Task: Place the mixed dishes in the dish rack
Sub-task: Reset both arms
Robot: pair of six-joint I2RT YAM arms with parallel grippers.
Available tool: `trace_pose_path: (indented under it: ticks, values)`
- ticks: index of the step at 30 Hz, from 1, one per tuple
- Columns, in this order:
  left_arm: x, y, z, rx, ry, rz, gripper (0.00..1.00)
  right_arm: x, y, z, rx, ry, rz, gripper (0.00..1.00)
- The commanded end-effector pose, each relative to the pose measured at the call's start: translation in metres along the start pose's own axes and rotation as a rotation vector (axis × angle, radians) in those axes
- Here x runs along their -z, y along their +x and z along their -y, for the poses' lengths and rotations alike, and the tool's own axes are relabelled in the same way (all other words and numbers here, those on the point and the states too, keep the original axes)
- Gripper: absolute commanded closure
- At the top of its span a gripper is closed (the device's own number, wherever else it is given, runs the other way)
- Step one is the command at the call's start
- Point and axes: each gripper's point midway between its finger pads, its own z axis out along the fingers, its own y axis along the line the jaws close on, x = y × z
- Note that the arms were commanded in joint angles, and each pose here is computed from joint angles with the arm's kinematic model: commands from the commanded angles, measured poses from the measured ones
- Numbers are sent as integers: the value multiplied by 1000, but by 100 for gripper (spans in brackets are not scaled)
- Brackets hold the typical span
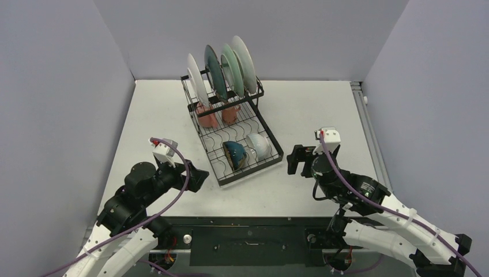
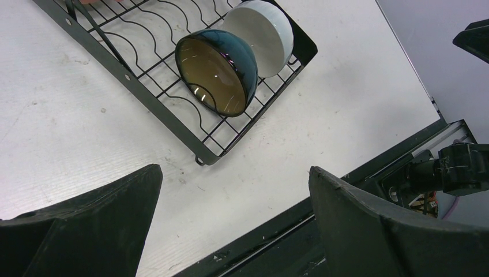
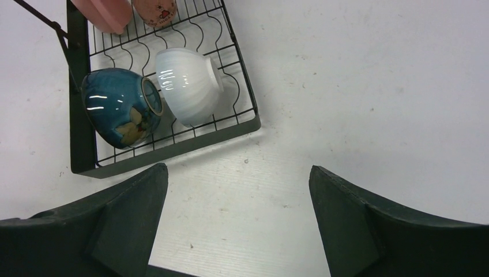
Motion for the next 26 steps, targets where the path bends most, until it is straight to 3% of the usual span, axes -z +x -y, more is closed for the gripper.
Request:
trace_pose_path:
  ticks: [1, 17, 26]
  values:
    - [2, -11, 3, 8, 6, 47, 4, 5, 6, 20, -48, 52, 39, 13]
    - [20, -21, 9, 15, 50, 129, 4, 20, 17, 46, -121, 82, 75, 11]
    - [19, -18, 18, 3, 104, 112, 4, 32, 11, 55, -186, 66, 134, 11]
